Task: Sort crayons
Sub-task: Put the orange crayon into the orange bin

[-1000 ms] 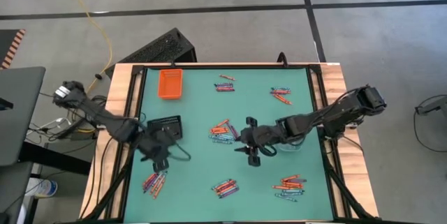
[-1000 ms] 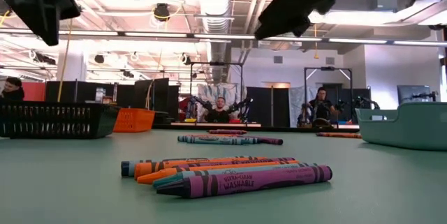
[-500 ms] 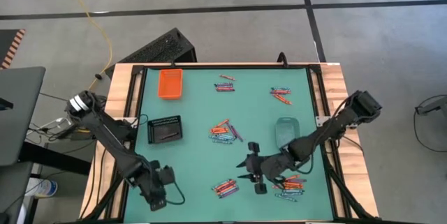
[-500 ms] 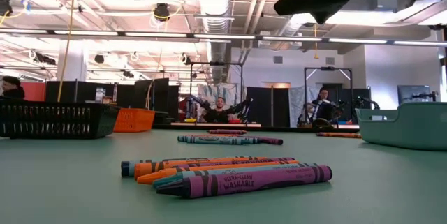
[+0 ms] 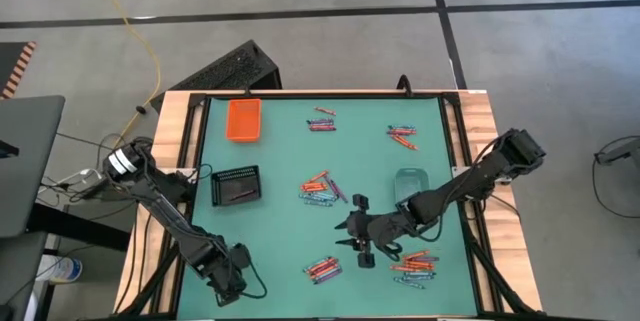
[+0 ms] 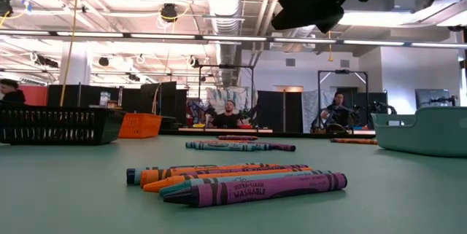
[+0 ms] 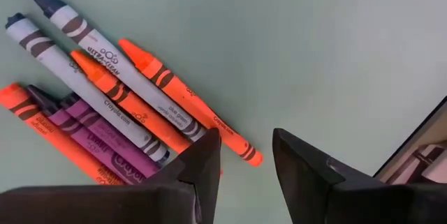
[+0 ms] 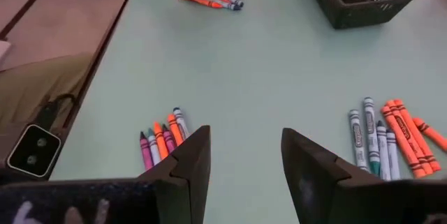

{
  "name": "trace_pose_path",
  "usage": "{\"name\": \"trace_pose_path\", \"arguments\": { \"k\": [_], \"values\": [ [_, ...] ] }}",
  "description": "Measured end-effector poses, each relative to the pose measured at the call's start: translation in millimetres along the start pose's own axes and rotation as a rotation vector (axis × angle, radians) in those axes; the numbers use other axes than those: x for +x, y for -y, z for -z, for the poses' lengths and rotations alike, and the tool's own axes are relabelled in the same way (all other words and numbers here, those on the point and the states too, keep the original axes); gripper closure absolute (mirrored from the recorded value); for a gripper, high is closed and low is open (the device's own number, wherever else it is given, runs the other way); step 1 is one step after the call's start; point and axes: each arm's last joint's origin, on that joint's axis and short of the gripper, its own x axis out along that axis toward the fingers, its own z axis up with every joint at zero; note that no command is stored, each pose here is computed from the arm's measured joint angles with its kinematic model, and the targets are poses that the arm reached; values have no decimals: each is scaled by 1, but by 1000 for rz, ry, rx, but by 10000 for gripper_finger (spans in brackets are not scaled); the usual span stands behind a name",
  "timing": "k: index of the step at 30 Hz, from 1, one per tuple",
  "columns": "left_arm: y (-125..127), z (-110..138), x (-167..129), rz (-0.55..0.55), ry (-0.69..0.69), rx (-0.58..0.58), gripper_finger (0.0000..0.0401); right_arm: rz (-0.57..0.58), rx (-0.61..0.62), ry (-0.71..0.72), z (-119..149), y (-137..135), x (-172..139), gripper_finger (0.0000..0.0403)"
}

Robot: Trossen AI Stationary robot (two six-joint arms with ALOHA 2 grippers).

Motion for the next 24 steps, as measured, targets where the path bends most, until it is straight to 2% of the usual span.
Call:
{"name": "trace_pose_path", "arguments": {
  "k": [17,24],
  "values": [
    [-1,2,0,-5,-50,-38,281,0,-8,-1,0,0,0,235],
    [-2,1,0,-22,-20,-43,297,0,-9,-2,0,0,0,235]
  ]
}}
